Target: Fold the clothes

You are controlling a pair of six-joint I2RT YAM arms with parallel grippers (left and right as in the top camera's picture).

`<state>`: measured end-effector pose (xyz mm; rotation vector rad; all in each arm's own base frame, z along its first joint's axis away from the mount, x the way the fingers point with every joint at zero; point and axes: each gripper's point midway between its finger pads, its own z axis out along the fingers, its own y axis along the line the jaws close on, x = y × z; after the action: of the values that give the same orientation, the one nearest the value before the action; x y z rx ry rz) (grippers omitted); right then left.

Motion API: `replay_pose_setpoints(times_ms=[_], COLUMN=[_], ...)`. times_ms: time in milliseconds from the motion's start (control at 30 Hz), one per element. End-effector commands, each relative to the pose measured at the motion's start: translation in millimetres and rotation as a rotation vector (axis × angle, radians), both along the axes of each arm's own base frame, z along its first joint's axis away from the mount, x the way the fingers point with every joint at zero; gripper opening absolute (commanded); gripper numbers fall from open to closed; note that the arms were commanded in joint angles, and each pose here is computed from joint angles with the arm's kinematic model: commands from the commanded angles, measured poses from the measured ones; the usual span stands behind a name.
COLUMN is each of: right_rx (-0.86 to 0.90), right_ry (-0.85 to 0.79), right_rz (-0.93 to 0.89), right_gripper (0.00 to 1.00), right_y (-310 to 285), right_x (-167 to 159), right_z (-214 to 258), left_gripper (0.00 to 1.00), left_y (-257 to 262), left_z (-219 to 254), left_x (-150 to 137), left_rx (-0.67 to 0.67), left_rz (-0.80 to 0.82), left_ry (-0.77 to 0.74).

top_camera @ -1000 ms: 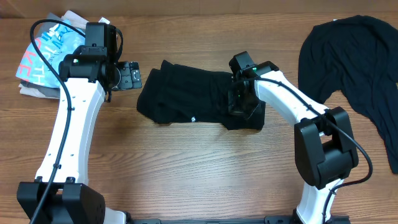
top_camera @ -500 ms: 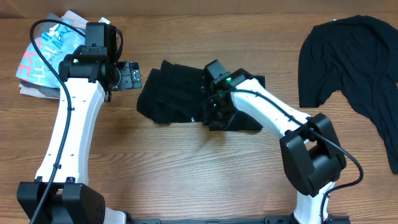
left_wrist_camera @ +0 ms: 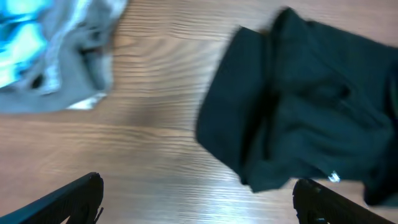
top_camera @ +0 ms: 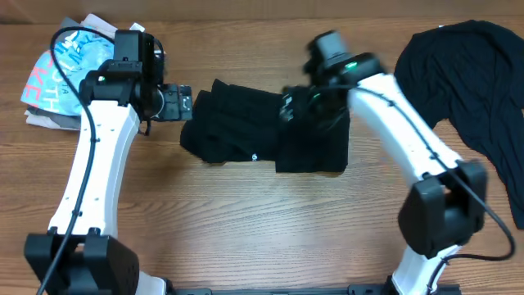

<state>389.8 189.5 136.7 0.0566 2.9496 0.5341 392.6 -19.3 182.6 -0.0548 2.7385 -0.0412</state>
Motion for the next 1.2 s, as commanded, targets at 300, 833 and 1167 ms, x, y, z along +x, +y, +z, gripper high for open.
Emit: replay_pose_setpoints(times_ms=[300,833,1167], right_rx=[-0.085,-0.09,-0.087], right_ry=[-0.064,-0.061,-0.081], right_rz=[-0.005,-0.006,-0.007], right_gripper=[1.0,1.0,1.0], right_y=[-72.7,-73.6,-72.8], right_x=[18.8,18.3,23.0], right_z=[10.9,10.5,11.8], left_gripper=[1.0,1.0,1.0], left_y=[-54.0,-38.8,-56.4], left_z=[-104.4,-175.4,-191.9], left_x=[21.2,55.7,54.0], left_rx=[-0.244,-0.332,-0.275], left_rz=[-0.469,-0.519,-0.546], left_ry=[0.165,0.11,0.147])
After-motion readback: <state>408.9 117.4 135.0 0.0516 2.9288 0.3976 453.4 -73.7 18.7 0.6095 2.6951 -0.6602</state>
